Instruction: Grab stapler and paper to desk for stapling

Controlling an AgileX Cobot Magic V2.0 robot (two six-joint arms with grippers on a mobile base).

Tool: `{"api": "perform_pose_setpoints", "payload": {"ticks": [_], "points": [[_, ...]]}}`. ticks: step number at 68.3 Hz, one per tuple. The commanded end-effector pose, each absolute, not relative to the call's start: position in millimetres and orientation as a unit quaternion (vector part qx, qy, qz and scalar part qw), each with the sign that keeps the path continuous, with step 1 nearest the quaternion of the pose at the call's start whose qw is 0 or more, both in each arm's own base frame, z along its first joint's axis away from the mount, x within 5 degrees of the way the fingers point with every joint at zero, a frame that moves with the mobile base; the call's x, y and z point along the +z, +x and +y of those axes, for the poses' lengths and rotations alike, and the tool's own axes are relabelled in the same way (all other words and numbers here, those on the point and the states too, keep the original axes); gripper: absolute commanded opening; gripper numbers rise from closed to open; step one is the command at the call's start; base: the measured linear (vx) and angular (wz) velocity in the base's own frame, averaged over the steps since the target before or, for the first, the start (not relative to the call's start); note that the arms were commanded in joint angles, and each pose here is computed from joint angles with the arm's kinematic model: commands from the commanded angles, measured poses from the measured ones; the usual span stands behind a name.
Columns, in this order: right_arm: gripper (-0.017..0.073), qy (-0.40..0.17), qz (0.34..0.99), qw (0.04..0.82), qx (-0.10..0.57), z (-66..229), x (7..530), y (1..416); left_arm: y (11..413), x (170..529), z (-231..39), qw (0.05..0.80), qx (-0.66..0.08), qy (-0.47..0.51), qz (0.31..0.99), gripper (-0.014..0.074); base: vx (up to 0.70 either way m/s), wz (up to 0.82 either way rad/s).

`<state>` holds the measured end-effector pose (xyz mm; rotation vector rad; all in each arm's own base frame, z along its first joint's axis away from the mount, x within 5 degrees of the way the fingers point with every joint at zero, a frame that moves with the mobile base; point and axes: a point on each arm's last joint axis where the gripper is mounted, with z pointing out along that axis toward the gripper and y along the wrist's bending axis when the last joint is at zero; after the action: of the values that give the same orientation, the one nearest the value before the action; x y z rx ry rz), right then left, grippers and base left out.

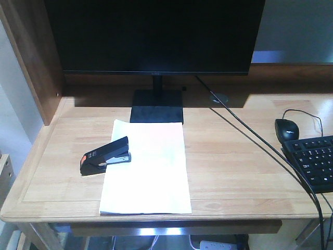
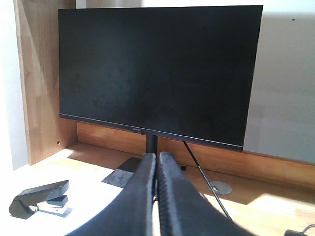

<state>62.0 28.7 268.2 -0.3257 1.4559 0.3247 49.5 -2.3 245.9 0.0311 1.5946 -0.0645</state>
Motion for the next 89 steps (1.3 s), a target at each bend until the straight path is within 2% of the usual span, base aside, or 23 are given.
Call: {"api": "perform_pose_setpoints", "payload": {"ticks": [1,20,89], "points": [[-0.0009,-0.144,0.651,0.734,0.131,26.4,277.6,62.6,50.0,247.6,-3.6,0.734,-0.043,0.013,0.678,-0.0006,0.0,0.0],[-0.0009,-0.144,0.651,0.734,0.131,26.5,277.6,62.6,55.8,199.5,-4.7,0.726,-0.049,0.012,0.685,-0.0006,0.0,0.0],[-0.0009,-0.138,0.651,0.736,0.125,24.9,278.0,63.2,55.8,199.6,-4.7,0.725,-0.05,0.011,0.686,-0.0006,0.0,0.0]]}}
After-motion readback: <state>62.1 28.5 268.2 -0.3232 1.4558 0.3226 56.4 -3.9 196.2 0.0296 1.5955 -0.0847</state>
